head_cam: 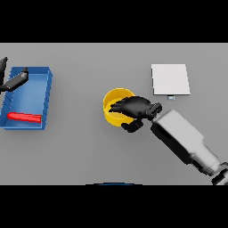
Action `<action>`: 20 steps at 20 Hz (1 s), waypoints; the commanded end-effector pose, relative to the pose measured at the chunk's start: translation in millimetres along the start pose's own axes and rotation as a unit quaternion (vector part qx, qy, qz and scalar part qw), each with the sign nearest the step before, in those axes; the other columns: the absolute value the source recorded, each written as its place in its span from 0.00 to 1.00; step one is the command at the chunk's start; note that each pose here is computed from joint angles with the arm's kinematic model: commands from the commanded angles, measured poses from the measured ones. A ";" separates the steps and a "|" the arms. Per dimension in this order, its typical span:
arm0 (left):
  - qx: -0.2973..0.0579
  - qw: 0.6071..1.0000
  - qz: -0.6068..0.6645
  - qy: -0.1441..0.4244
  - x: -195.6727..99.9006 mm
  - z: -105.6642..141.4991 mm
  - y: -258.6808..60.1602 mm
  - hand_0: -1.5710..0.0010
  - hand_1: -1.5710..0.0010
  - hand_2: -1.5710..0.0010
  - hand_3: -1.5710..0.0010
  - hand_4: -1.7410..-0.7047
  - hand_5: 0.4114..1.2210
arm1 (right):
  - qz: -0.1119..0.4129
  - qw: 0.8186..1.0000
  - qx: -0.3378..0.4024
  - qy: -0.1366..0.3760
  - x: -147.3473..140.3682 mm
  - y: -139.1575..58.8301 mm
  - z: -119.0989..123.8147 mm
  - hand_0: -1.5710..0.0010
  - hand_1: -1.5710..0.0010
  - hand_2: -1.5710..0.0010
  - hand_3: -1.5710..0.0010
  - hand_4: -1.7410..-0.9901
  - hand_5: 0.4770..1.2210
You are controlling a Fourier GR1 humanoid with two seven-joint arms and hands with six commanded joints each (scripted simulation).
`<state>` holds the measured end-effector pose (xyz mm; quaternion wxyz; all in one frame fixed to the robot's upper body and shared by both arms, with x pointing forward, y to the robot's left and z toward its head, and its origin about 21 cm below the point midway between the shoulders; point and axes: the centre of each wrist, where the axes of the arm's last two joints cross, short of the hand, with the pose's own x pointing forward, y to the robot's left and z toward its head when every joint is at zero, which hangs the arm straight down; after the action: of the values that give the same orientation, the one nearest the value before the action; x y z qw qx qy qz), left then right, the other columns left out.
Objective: Pick up the red beaker and tilt it to pour out 1 green nut into yellow bowl. Pick up the yellow bowl and place it on the metallic measuring scale.
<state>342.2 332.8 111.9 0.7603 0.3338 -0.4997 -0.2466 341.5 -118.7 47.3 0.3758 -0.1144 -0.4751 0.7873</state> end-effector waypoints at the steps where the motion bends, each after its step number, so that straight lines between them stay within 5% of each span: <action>1: 0.002 1.000 0.000 0.000 2.3 0.1 1.0 1.00 1.00 1.00 1.00 0.91 0.38 | 0.002 1.000 0.002 -0.004 1.8 1.8 -0.5 0.84 0.85 0.85 0.84 0.47 0.57; 4: 0.004 1.000 0.002 0.004 -0.3 1.3 4.6 1.00 1.00 1.00 1.00 0.91 0.39 | 0.003 1.000 0.021 -0.001 3.7 -4.0 -2.0 0.43 0.46 0.48 0.62 0.28 0.78; 8: 0.006 1.000 0.000 0.000 1.2 4.9 5.8 1.00 1.00 1.00 1.00 0.91 0.39 | -0.006 0.999 0.038 -0.010 0.5 -2.2 1.5 0.18 0.19 0.20 0.35 0.12 0.91; 15: 0.006 1.000 -0.002 -0.003 -0.8 5.8 5.5 1.00 1.00 1.00 1.00 0.91 0.39 | -0.009 0.999 0.030 -0.009 -0.8 -7.9 13.0 0.04 0.04 0.08 0.24 0.03 0.98; 20: 0.003 1.000 -0.002 0.000 1.8 6.2 2.0 1.00 1.00 1.00 1.00 0.91 0.38 | 0.001 1.000 0.007 -0.002 0.3 -38.4 38.8 0.01 0.01 0.04 0.12 0.01 0.99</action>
<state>337.3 331.1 116.2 0.7586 0.3371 -0.5000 -0.2468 339.1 -134.0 100.0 0.3745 -0.1112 -0.4711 0.7908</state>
